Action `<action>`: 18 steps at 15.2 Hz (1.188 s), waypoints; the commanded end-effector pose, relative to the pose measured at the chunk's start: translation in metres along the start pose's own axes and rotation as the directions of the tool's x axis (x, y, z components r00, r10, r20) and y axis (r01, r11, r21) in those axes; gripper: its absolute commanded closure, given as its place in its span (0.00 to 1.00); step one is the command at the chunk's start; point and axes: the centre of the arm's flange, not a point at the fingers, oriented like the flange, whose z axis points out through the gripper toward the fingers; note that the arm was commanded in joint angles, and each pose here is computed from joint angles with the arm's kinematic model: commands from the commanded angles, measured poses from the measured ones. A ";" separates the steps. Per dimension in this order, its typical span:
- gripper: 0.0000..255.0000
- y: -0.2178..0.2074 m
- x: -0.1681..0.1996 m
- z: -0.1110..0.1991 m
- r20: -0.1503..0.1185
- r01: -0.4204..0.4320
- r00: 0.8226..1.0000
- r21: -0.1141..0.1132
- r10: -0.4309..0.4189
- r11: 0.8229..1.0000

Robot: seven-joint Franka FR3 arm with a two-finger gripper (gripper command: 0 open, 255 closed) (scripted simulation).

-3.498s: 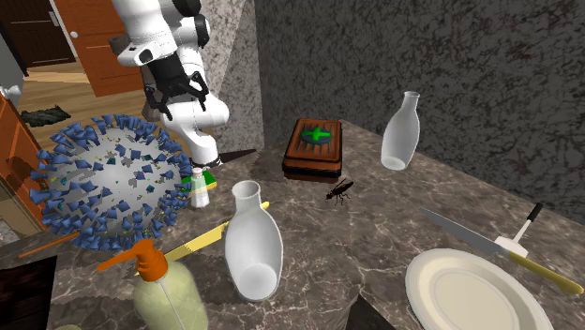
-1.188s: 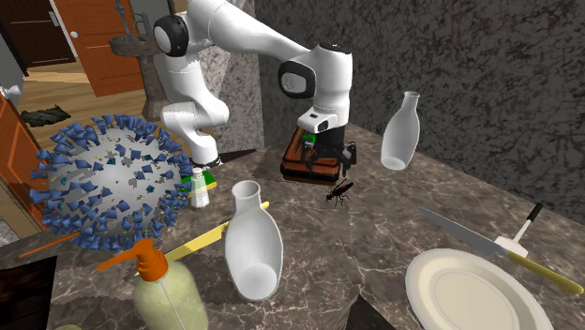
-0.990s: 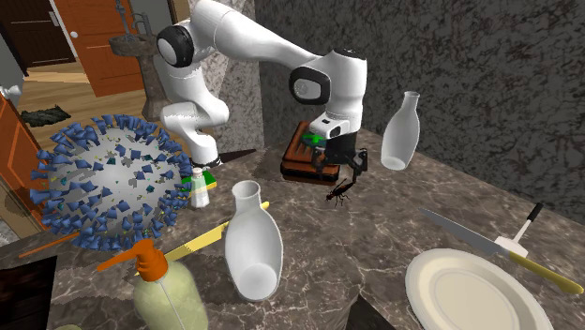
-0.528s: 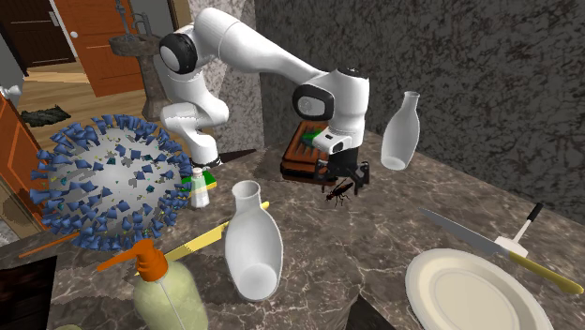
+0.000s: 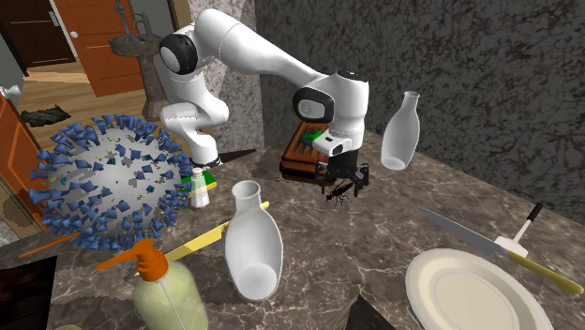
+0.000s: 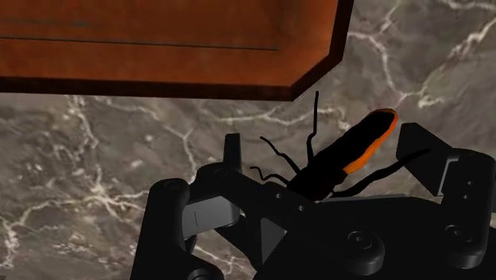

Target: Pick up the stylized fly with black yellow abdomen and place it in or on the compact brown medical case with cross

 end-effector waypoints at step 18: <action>1.00 -0.001 0.002 -0.042 0.000 0.000 1.000 0.000 0.000 1.000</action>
